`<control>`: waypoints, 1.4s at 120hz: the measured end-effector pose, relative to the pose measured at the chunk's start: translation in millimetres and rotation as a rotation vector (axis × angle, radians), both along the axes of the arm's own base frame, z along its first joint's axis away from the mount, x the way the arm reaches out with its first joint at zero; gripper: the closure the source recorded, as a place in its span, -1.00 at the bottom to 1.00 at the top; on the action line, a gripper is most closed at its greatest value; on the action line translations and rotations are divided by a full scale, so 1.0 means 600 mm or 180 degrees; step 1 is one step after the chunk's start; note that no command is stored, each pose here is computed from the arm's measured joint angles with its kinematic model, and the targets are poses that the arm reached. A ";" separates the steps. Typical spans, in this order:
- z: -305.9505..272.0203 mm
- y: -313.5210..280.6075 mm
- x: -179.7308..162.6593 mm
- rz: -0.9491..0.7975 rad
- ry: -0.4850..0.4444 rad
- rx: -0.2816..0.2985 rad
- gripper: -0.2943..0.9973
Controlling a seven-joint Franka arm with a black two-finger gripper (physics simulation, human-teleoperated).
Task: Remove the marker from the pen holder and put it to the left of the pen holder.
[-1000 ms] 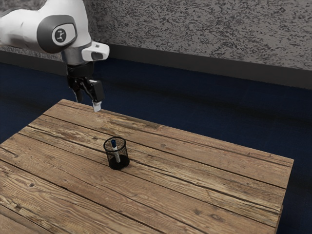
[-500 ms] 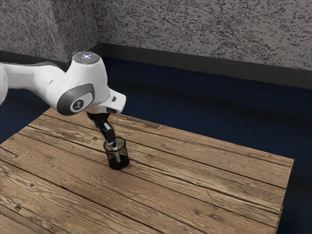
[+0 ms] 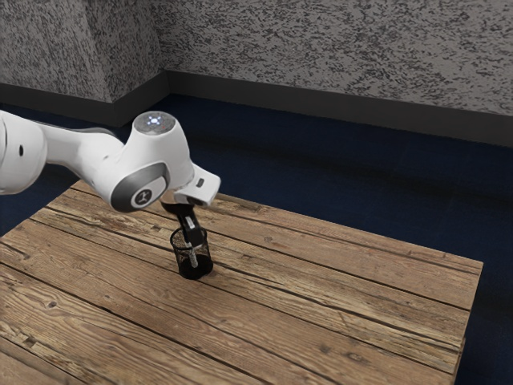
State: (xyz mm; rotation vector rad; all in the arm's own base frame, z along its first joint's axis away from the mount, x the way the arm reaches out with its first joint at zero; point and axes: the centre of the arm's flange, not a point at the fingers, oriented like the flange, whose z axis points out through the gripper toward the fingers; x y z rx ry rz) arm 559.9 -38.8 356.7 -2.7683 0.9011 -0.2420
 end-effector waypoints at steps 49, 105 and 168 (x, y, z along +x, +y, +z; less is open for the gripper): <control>-0.009 0.017 -0.005 -0.0069 0.0017 0.0019 0.32; 0.210 0.048 -0.019 0.0370 -0.0184 -0.0206 0.64; -0.018 0.281 0.070 0.2016 0.2410 -0.0084 0.67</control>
